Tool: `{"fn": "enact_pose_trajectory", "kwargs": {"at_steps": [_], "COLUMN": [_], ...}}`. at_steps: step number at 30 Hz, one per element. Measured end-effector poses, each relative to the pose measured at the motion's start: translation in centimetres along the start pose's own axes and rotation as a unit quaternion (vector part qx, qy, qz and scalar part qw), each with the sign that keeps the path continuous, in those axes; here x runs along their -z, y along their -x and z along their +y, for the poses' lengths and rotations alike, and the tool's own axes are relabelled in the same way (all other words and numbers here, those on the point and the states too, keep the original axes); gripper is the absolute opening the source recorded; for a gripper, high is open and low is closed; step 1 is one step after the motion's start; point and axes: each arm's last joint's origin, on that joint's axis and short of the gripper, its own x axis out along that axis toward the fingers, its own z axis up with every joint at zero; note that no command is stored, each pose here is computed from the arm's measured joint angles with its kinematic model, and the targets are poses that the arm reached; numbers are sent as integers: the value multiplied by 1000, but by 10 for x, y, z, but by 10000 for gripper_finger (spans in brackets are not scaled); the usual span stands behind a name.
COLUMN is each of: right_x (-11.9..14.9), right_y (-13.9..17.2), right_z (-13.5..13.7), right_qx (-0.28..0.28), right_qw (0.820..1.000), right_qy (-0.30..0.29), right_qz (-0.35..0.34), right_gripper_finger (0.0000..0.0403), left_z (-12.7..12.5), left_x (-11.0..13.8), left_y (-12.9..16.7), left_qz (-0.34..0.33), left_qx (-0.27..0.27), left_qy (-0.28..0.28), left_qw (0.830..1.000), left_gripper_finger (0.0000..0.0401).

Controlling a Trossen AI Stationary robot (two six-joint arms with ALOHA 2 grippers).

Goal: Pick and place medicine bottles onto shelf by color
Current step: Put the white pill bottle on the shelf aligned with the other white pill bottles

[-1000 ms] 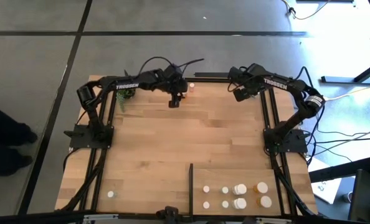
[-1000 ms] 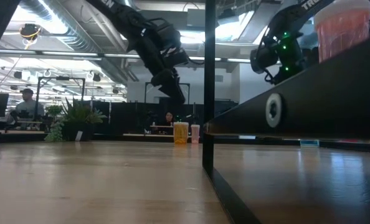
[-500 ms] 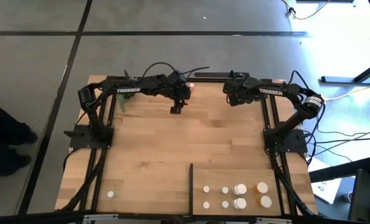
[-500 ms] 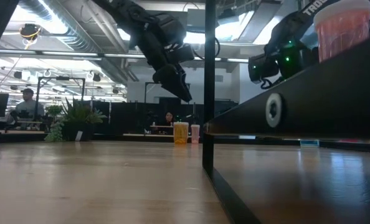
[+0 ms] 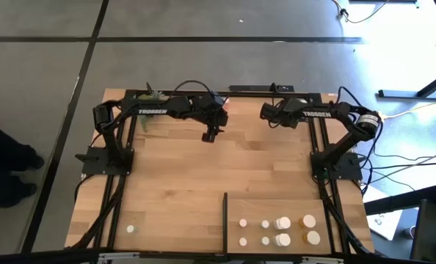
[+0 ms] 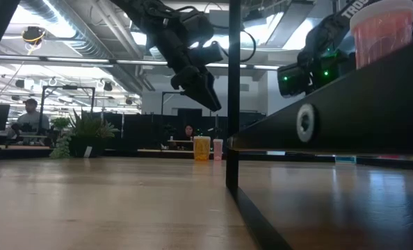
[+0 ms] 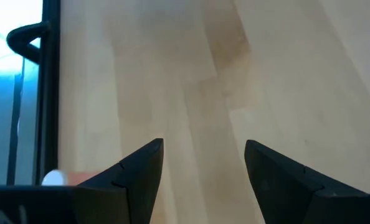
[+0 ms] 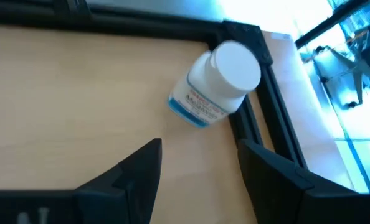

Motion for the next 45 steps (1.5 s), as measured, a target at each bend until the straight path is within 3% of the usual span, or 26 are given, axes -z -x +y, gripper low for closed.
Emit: {"fn": "enact_pose_trajectory", "kwargs": {"at_steps": [8,14,31,36,45], "right_x": [3,4,13,26,27], "right_y": [6,6,-2,-12,-13], "right_z": [2,2,-1,-6,-8], "right_qx": [1,-7,3,13,18], "right_qw": [997,993,993,985,983], "right_qy": [-68,-118,-116,-172,-176], "right_qz": [-46,-30,-16,-12,-46], "right_gripper_finger": [213,213,215,236,280], "left_z": [-13,-14,-12,-12,-12], "left_x": [-8,-13,-16,-16,-16], "left_y": [-1,-2,-2,-2,-2], "left_qz": [-5,-11,-24,-24,-24], "left_qx": [11,-23,-36,-37,-37], "left_qy": [-14,6,8,8,8], "left_qw": [1000,1000,999,999,999], "left_gripper_finger": [219,219,219,219,219]}}
